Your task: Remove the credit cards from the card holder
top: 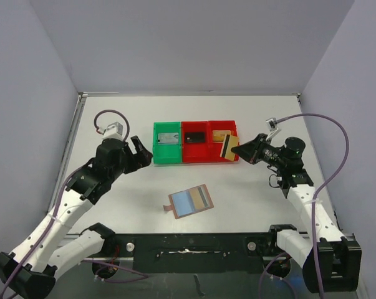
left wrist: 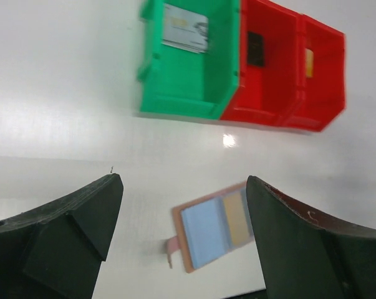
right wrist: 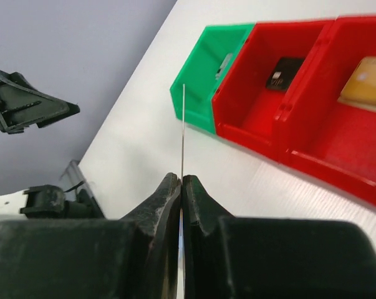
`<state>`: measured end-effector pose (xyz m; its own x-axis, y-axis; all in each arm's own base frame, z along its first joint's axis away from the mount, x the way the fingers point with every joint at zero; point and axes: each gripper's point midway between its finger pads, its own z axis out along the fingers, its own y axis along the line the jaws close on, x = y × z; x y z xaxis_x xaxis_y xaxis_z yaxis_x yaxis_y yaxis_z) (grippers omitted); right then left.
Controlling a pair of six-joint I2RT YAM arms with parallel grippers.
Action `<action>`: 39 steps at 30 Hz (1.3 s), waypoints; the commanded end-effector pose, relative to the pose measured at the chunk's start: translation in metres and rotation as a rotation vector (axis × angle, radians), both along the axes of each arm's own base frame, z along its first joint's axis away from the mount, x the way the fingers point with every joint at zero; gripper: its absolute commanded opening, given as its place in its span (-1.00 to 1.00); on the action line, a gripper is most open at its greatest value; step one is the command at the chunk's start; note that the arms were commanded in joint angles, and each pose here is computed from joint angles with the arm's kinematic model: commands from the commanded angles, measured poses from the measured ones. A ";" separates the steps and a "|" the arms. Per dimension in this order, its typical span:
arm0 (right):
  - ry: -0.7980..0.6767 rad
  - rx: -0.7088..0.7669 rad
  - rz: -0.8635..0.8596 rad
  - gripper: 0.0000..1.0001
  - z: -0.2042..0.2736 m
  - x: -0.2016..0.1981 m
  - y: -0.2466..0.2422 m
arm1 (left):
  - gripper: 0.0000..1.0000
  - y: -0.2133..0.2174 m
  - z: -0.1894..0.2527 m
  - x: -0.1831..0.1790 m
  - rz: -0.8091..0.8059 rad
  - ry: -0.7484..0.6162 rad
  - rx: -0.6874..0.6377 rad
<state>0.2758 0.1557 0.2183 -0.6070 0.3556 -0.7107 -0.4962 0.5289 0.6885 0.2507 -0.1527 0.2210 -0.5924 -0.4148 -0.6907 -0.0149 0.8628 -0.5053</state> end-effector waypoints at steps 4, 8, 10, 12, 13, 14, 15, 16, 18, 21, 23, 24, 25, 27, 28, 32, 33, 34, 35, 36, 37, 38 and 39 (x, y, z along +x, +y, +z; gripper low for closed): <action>-0.392 -0.360 -0.123 -1.00 0.026 0.037 -0.034 | 0.68 0.079 0.002 0.008 0.187 -0.011 0.141; -0.513 -0.654 -0.135 -1.00 0.026 0.052 -0.049 | 0.74 0.102 0.007 0.008 0.209 -0.037 0.208; -0.543 -0.801 -0.139 -1.00 0.027 0.060 -0.055 | 0.74 0.109 0.010 0.012 0.225 -0.050 0.237; -0.570 -0.897 -0.124 -1.00 0.029 0.067 -0.056 | 0.75 0.113 0.008 0.016 0.244 -0.064 0.249; -0.585 -0.916 -0.111 -1.00 0.029 0.071 -0.056 | 0.75 0.113 0.004 0.017 0.250 -0.057 0.246; -0.606 -0.931 -0.098 -1.00 0.030 0.075 -0.055 | 0.75 0.112 -0.001 0.018 0.246 -0.044 0.242; -0.624 -0.943 -0.093 -1.00 0.031 0.079 -0.054 | 0.75 0.109 -0.007 0.018 0.233 -0.030 0.238; -0.637 -0.963 -0.089 -1.00 0.030 0.084 -0.055 | 0.74 0.107 -0.013 0.017 0.226 -0.016 0.233; -0.660 -1.001 -0.081 -1.00 0.032 0.094 -0.056 | 0.74 0.106 -0.020 0.015 0.229 -0.006 0.221; -0.683 -1.082 -0.025 -1.00 0.022 0.104 -0.058 | 0.75 0.105 -0.023 0.015 0.218 -0.027 0.217; -0.665 -1.133 -0.005 -1.00 0.013 0.111 -0.063 | 0.74 0.108 -0.024 0.015 0.235 -0.037 0.215; -0.657 -1.167 0.018 -1.00 0.006 0.113 -0.065 | 0.75 0.109 -0.021 0.015 0.246 -0.046 0.216; -0.654 -1.188 0.034 -1.00 0.001 0.116 -0.067 | 0.75 0.111 -0.019 0.015 0.258 -0.057 0.214; -0.637 -1.216 0.080 -1.00 -0.011 0.121 -0.067 | 0.74 0.114 -0.015 0.014 0.275 -0.076 0.210; -0.640 -1.218 0.111 -1.00 -0.015 0.123 -0.063 | 0.75 0.115 -0.013 0.013 0.276 -0.086 0.207; -0.685 -1.171 0.185 -1.00 -0.019 0.130 -0.043 | 0.75 0.113 -0.010 0.014 0.263 -0.109 0.198; -0.692 -1.165 0.197 -1.00 -0.021 0.133 -0.038 | 0.75 0.112 -0.011 0.014 0.258 -0.107 0.197; -0.699 -1.167 0.215 -1.00 -0.022 0.135 -0.033 | 0.74 0.111 -0.012 0.015 0.252 -0.104 0.199; -0.706 -1.170 0.232 -1.00 -0.021 0.137 -0.028 | 0.75 0.111 -0.012 0.015 0.249 -0.102 0.200; -0.713 -1.174 0.252 -1.00 -0.022 0.138 -0.023 | 0.75 0.110 -0.012 0.016 0.245 -0.099 0.201; -0.721 -1.173 0.267 -1.00 -0.022 0.140 -0.017 | 0.75 0.110 -0.013 0.016 0.242 -0.095 0.204; -0.732 -1.176 0.288 -1.00 -0.023 0.142 -0.010 | 0.74 0.109 -0.013 0.016 0.236 -0.094 0.204; -0.741 -1.188 0.306 -1.00 -0.025 0.145 -0.006 | 0.75 0.108 -0.013 0.016 0.228 -0.094 0.206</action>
<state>0.4035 0.1225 0.1633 -0.0593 -0.7279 -0.6831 -0.7406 0.4909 -0.4588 0.2576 -0.0421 0.1963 -0.4635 -0.3889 -0.7962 -0.2211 0.9209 -0.3211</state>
